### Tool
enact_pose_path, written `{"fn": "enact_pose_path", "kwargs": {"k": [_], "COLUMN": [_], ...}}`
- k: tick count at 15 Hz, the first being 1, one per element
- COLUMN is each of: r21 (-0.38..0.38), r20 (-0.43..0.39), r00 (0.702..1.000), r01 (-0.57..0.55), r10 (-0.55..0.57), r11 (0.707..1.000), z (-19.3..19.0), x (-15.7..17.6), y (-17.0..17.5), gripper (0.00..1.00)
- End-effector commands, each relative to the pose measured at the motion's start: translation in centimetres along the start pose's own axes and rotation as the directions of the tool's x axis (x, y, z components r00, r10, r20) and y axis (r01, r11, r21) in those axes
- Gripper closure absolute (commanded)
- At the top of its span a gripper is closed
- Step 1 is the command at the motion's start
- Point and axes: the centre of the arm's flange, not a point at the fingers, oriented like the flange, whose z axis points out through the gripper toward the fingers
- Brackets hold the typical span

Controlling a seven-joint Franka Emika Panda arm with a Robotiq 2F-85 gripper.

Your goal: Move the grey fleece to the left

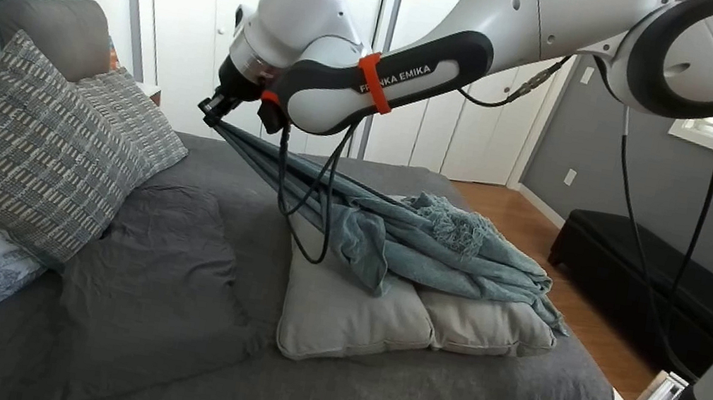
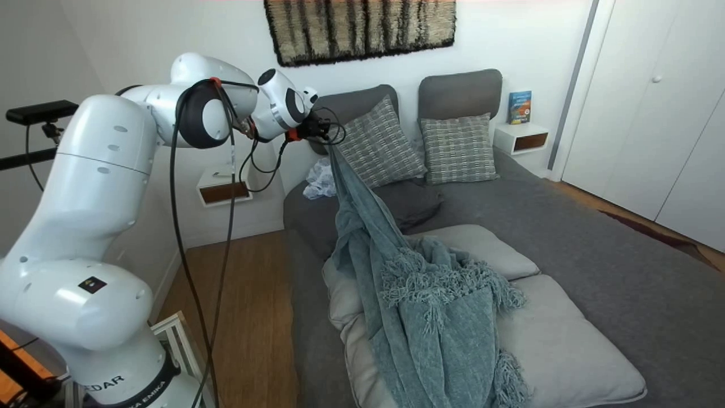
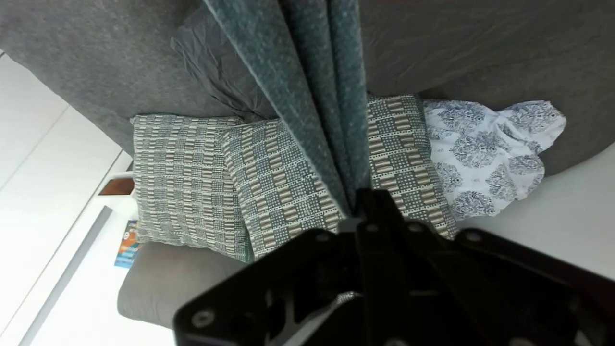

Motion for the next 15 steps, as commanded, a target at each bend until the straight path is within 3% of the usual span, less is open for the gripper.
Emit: {"fn": "enact_pose_path", "kwargs": {"k": [1,5,10,12,15], "r21": [0.077,0.159,0.39,0.447,0.465], "r20": [-0.044,-0.035,0.056,0.121,0.195], "r00": [0.999,0.998,0.992,0.983,0.97], "r01": [0.002,-0.043,-0.129,-0.178,-0.221], "r10": [0.002,0.049,0.116,0.138,0.144], "r11": [0.997,0.986,0.912,0.877,0.857], "z": [-0.1,-1.0,-1.5,-1.5,-1.6], "x": [1.3,-0.2,-3.1,-3.9,-4.7], "y": [-0.4,0.6,1.7,2.2,3.1], "gripper": [0.67,0.38,0.04,0.0,0.0]}}
